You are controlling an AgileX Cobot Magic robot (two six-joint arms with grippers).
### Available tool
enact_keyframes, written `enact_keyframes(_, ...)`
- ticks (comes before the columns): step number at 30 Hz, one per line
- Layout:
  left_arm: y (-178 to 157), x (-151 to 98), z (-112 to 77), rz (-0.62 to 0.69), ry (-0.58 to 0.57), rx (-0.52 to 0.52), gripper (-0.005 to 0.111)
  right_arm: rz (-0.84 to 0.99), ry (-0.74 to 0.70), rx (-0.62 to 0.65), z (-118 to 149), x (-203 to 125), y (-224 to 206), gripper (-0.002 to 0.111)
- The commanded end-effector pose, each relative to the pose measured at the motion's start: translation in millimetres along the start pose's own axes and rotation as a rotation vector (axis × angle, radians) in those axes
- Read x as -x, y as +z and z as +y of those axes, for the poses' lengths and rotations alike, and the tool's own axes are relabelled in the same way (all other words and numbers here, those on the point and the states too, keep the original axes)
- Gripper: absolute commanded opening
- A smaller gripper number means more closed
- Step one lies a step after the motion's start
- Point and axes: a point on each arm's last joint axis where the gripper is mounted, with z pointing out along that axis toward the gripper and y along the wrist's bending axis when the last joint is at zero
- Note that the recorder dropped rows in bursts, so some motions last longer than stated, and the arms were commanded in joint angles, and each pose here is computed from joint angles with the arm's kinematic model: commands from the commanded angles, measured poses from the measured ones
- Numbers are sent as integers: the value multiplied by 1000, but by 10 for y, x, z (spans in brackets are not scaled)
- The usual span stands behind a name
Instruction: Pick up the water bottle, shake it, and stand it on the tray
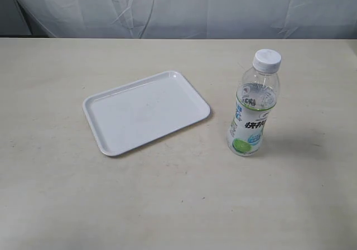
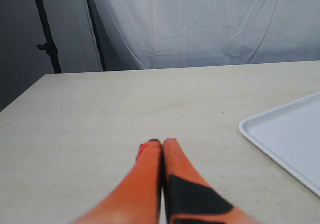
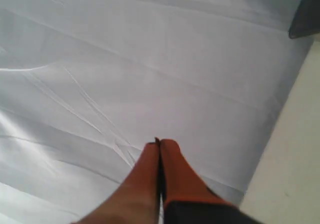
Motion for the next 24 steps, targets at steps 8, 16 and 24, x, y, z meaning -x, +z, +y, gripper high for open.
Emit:
enact_keyframes(8,-2,-1,0,-7,-1,1,0,-22,-686,66,990,392,252,-1)
enact_keyframes(16,-2,-1,0,-7,-1,1,0,723,-1079,-87,1591,197,1226,-1)
enact_keyframes(24,-2,-1,0,-7,-1,1,0,1015,-1184,310,1557,-378,1340,64)
